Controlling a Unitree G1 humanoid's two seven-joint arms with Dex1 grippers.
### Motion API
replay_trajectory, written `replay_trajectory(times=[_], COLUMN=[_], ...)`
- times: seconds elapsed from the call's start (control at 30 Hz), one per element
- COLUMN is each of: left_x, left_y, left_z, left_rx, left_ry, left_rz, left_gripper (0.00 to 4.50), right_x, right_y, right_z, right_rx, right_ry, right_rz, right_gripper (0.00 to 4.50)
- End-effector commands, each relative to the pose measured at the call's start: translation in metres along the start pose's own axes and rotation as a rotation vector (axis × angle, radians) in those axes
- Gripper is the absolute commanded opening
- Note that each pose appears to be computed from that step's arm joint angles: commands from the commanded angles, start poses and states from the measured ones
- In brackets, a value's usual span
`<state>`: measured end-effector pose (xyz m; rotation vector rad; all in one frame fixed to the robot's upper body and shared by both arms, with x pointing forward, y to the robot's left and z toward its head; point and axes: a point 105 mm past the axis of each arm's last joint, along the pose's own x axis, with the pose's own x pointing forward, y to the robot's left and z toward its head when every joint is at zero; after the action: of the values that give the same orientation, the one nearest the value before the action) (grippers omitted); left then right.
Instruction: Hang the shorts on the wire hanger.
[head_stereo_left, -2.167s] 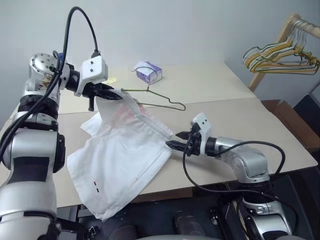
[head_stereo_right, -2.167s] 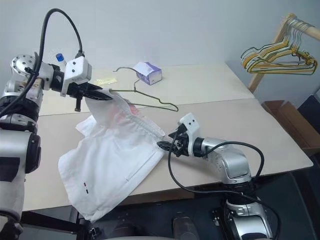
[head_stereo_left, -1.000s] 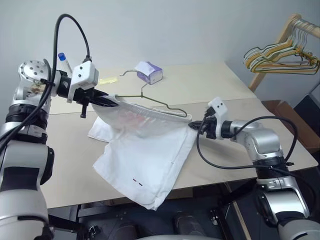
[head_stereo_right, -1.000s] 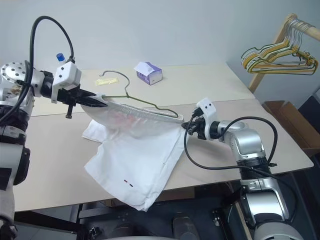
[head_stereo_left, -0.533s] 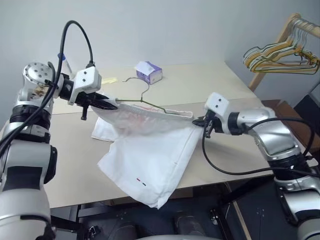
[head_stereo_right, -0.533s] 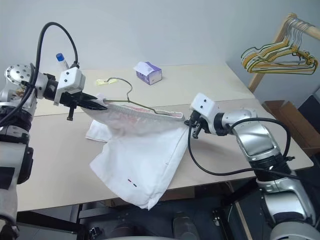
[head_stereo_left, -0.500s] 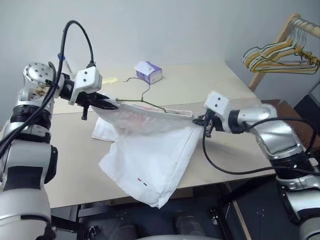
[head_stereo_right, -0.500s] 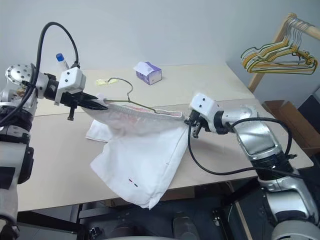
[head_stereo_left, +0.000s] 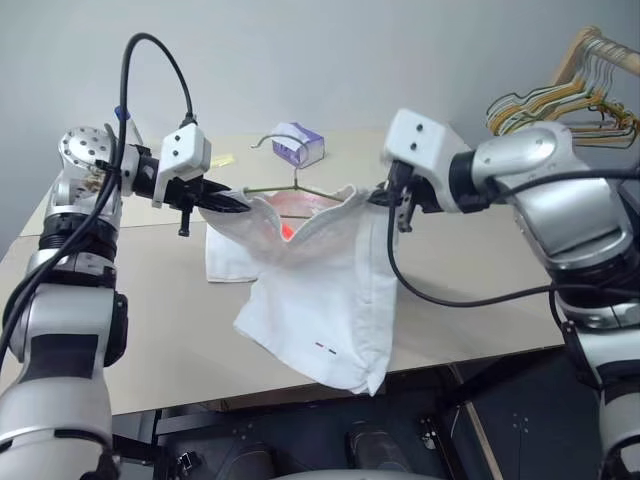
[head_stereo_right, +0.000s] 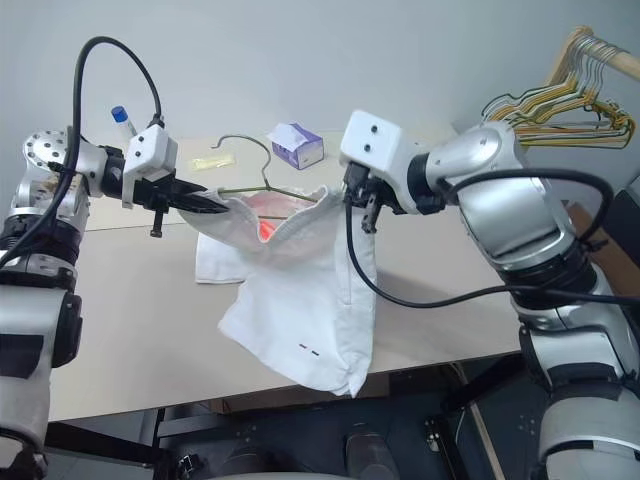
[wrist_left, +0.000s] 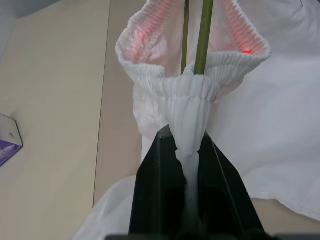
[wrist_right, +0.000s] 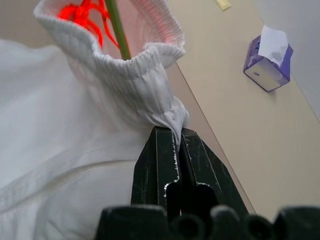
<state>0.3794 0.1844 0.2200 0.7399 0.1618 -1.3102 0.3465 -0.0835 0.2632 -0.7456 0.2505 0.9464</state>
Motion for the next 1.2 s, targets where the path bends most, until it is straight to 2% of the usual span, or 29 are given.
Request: replay_trajectory(times=[0.03,0.17,0.3,0.47,0.57,0.73,1.2], left_x=[-0.003,-0.004,-0.005,-0.006,-0.005,-0.003,-0.005], left_y=[0.004,0.005,0.006,0.007,0.007,0.008,0.001], left_z=[0.006,0.011,0.013,0.013,0.012,0.012,0.017], left_rx=[0.035,0.023,0.028,0.03,0.028,0.029,0.037], left_ry=[-0.007,-0.055,-0.064,-0.058,-0.057,-0.059,-0.096], left_rz=[0.039,0.054,0.06,0.063,0.066,0.076,0.028], left_gripper=[0.0,0.0,0.0,0.0,0.0,0.0,0.0], right_x=[-0.01,0.003,0.013,0.013,0.011,0.009,0.024], right_y=[-0.01,0.0,0.002,-0.001,0.003,0.012,0.004], right_z=[0.01,-0.002,-0.013,-0.01,-0.006,-0.007,-0.02], right_rx=[0.015,-0.026,-0.163,-0.171,-0.222,-0.266,-0.1], right_ry=[-0.029,0.006,0.039,0.01,-0.016,-0.048,-0.128], right_rz=[-0.048,-0.032,-0.071,-0.089,-0.06,0.007,0.047], right_gripper=[0.02,0.02,0.02,0.02,0.75,2.39,2.39])
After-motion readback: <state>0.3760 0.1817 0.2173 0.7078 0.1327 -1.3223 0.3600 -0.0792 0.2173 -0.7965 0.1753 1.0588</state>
